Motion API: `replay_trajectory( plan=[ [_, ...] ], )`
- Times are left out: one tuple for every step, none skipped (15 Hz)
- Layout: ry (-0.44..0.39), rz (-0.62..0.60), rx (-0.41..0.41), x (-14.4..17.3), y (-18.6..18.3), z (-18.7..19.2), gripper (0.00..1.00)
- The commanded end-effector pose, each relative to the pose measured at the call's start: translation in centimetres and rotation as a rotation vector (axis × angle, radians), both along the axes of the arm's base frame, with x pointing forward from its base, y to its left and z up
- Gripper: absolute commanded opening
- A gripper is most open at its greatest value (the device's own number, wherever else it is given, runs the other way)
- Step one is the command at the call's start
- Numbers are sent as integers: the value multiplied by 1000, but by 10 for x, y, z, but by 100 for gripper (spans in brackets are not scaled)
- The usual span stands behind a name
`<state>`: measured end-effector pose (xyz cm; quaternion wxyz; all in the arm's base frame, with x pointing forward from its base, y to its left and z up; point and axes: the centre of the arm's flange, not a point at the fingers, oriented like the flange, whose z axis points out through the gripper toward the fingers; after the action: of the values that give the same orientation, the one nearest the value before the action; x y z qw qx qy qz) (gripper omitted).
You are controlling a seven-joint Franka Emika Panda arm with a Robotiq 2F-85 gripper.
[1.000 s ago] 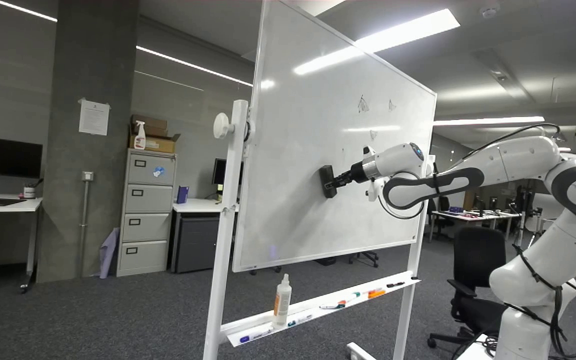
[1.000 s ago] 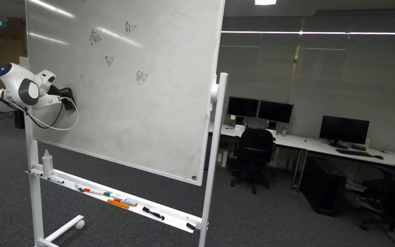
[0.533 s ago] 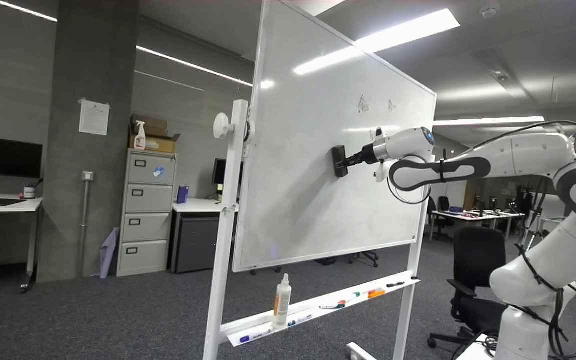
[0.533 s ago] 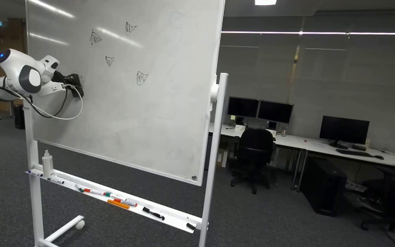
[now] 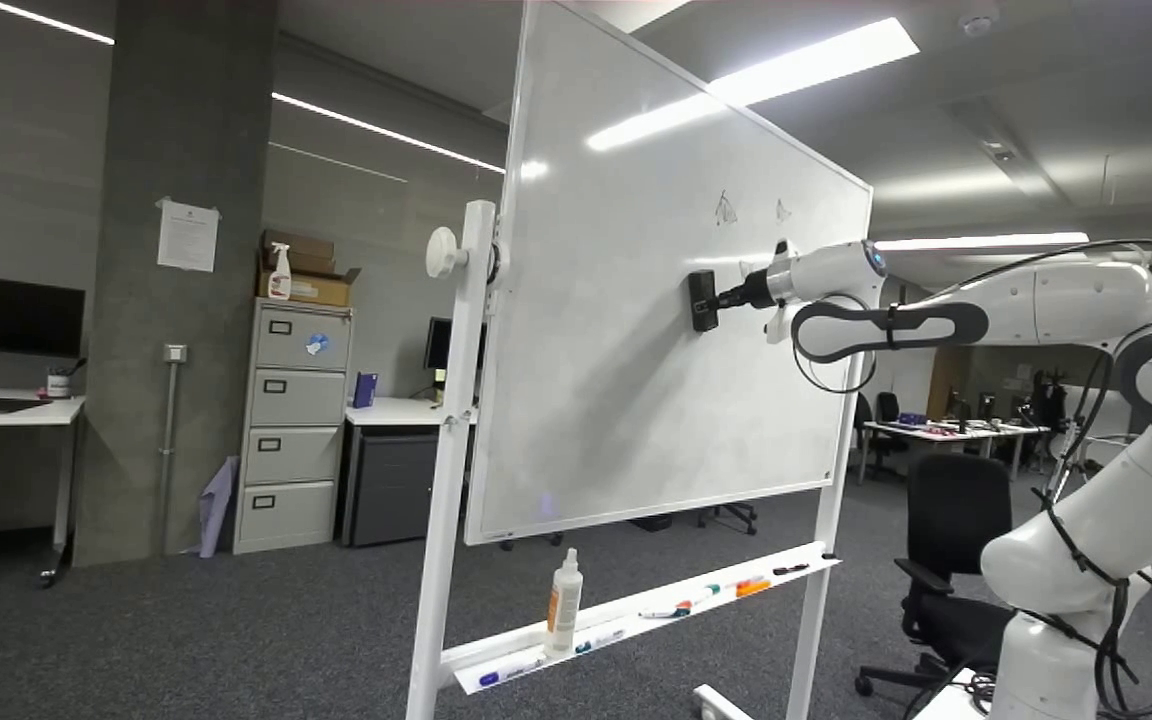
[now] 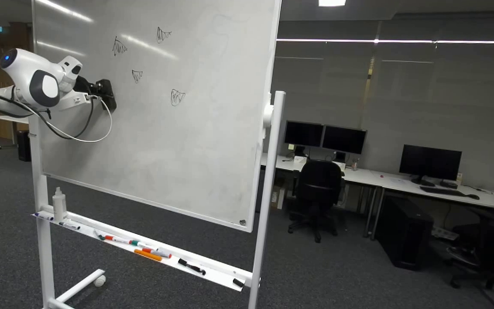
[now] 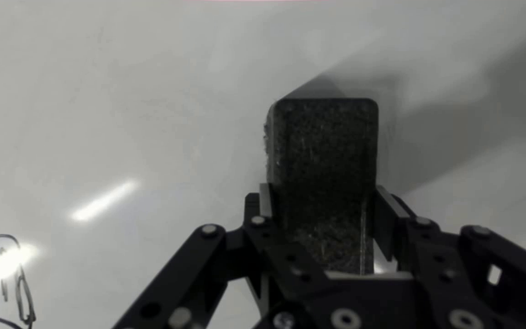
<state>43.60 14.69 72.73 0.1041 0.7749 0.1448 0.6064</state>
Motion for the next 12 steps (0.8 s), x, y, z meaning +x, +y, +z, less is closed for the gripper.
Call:
replay_trajectory(
  plan=[
    [14,0,-22,28,-2,-4,30],
    [23,8,-35,30,3,-9,30],
    [34,17,-48,32,10,-16,30],
    [44,23,-64,33,16,-22,30],
    [55,32,-84,34,23,-29,30],
    [68,41,-108,35,31,-36,30],
    [79,52,-133,35,38,-43,30],
    [89,64,-153,34,45,-50,30],
    [97,74,-167,34,50,-55,30],
    [104,83,-182,34,56,-61,30],
    [111,91,-193,33,60,-66,30],
    [119,100,-201,33,64,-70,30]
  ],
)
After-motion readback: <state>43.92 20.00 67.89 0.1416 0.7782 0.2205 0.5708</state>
